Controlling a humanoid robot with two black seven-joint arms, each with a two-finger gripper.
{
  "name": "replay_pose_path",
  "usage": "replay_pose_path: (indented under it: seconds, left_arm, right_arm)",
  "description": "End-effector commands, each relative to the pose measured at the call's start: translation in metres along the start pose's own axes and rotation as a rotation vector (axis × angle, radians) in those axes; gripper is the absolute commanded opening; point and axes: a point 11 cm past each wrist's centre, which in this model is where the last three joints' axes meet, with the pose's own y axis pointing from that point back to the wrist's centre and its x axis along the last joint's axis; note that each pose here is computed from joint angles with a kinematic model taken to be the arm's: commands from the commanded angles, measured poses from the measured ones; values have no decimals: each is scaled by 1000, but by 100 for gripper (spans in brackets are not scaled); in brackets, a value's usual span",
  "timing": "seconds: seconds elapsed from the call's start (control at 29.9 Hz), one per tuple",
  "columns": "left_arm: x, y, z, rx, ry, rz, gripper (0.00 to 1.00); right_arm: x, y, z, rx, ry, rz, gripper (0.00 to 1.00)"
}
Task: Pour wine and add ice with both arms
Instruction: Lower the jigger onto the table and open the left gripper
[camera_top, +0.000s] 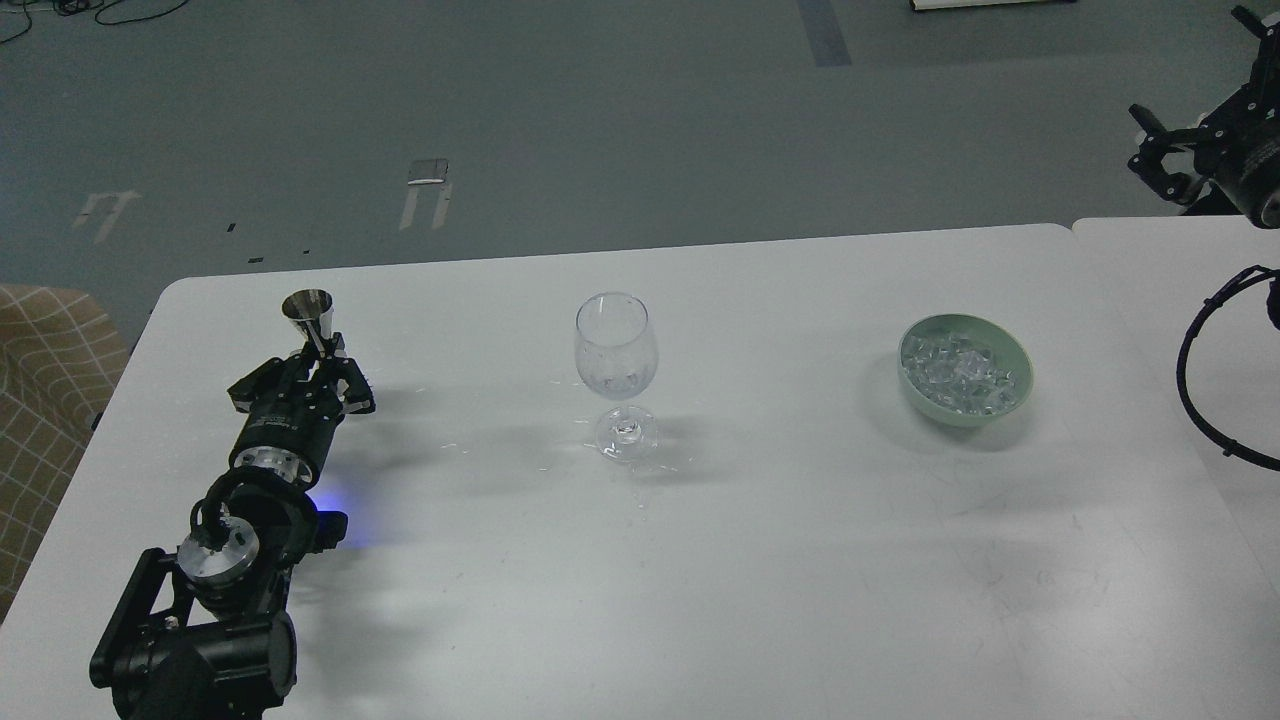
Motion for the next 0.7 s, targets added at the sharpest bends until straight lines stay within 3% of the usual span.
replay_pose_path:
  seconds: [0.0,0.13,0.4,0.67]
  left_arm:
    - [-5,-4,-1,3,-1,-8,14]
    - [-9,-7,0,3,-3,-18,30]
    - [-7,-5,1,-1,-3,-12,39]
    - [-8,-6,1,1,-7,-15,41]
  right_arm:
    - [-1,-1,-1,3,0,1,100]
    - [-1,-1,-1,4,-2,0,100]
    - [-1,-1,0,1,-2,0,100]
    - [0,0,0,1,-1,1,100]
